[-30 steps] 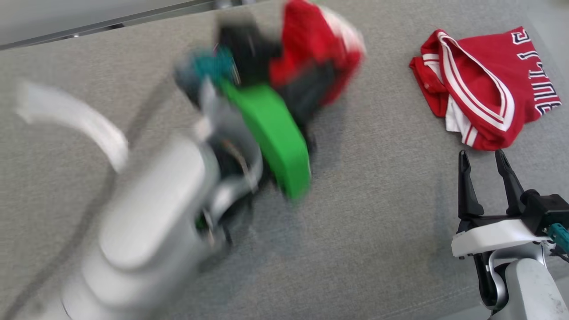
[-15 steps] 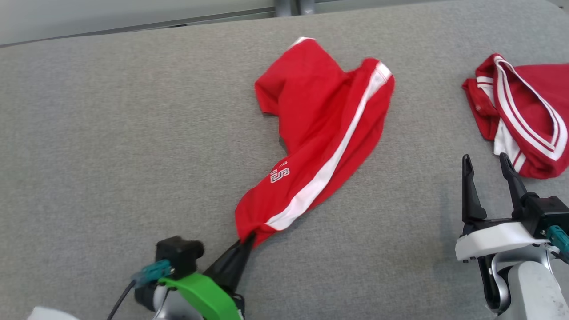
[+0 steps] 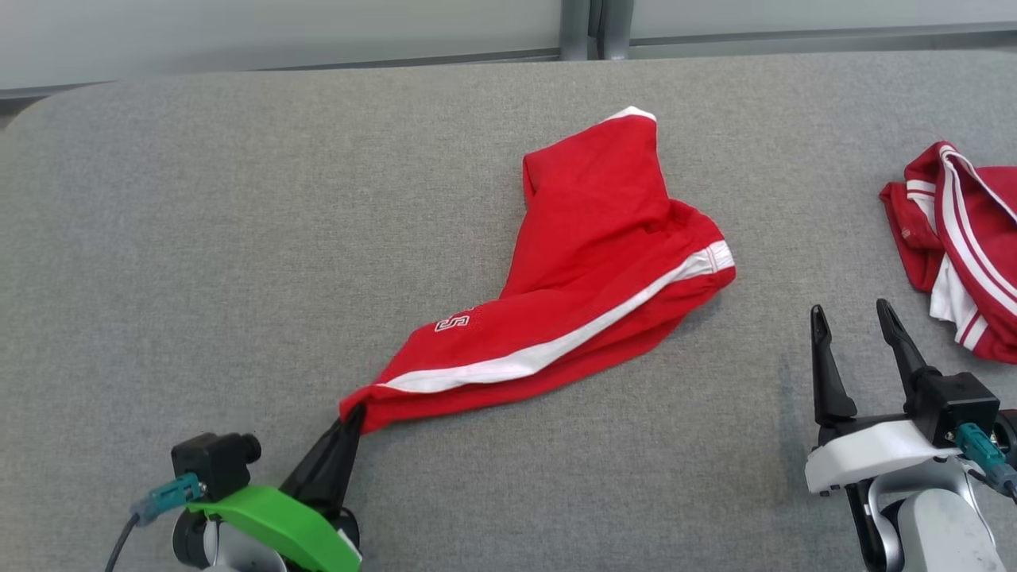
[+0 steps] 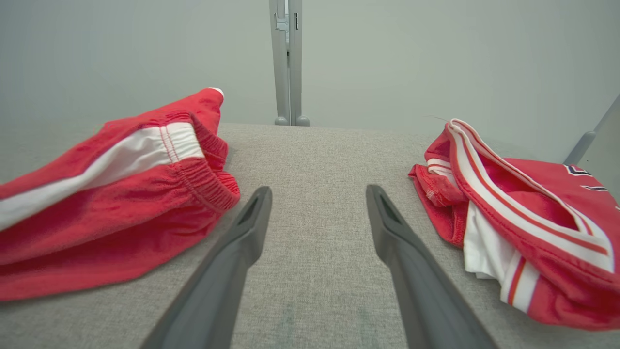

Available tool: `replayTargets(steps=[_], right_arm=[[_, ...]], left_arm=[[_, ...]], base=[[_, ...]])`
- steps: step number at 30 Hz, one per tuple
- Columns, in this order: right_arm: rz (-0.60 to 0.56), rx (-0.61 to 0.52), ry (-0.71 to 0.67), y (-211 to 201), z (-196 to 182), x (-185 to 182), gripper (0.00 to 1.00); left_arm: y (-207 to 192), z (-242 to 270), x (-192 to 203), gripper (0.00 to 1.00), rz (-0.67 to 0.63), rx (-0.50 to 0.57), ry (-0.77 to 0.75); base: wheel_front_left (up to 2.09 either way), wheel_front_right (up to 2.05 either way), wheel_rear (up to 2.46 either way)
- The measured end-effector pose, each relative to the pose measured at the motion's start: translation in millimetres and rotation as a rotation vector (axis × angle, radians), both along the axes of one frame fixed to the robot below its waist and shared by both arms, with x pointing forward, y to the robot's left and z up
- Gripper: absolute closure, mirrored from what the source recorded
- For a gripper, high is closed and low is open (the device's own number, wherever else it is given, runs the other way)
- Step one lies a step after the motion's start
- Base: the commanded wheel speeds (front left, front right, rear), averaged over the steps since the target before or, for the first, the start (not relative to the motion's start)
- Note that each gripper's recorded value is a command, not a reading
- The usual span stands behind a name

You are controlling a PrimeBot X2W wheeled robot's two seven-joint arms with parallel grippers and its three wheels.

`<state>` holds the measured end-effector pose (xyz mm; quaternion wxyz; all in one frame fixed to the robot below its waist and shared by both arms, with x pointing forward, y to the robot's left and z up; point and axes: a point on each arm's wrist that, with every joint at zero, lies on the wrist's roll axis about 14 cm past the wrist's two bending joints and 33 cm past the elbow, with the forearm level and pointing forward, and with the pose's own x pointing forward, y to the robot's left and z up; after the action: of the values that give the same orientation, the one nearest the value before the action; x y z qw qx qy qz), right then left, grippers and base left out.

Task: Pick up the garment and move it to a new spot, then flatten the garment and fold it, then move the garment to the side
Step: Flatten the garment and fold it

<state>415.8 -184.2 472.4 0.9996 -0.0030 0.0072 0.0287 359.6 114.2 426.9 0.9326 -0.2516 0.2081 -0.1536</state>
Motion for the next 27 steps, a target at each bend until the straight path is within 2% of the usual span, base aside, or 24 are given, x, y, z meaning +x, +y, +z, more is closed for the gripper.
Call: replayTargets(steps=[1, 2, 8, 19, 27], right_arm=[[0.003, -0.004, -0.003, 1, 1, 0, 0.0], [0.005, -0.006, -0.005, 1, 2, -1, 0.0], [0.012, -0.033, -0.005, 2, 3, -7, 0.0], [0.0, -0.075, -0.03, -5, 13, -22, 0.0], [-0.006, -0.085, -0.048, -8, 21, -38, 0.0]], left_arm=[[2, 0, -1, 0.05, 0.011, -0.008, -0.007], [4, -2, -4, 0.0, 0.014, -0.008, -0.004], [15, -10, -20, 0.0, 0.034, 0.013, -0.008], [61, 7, -26, 0.0, 0.256, 0.117, -0.102], [86, 36, -34, 0.0, 0.376, 0.206, -0.232]], base=[[0.0, 0.0, 0.0], [0.0, 0.0, 0.0], [0.0, 0.0, 0.0], [0.0, 0.0, 0.0], [0.0, 0.0, 0.0]])
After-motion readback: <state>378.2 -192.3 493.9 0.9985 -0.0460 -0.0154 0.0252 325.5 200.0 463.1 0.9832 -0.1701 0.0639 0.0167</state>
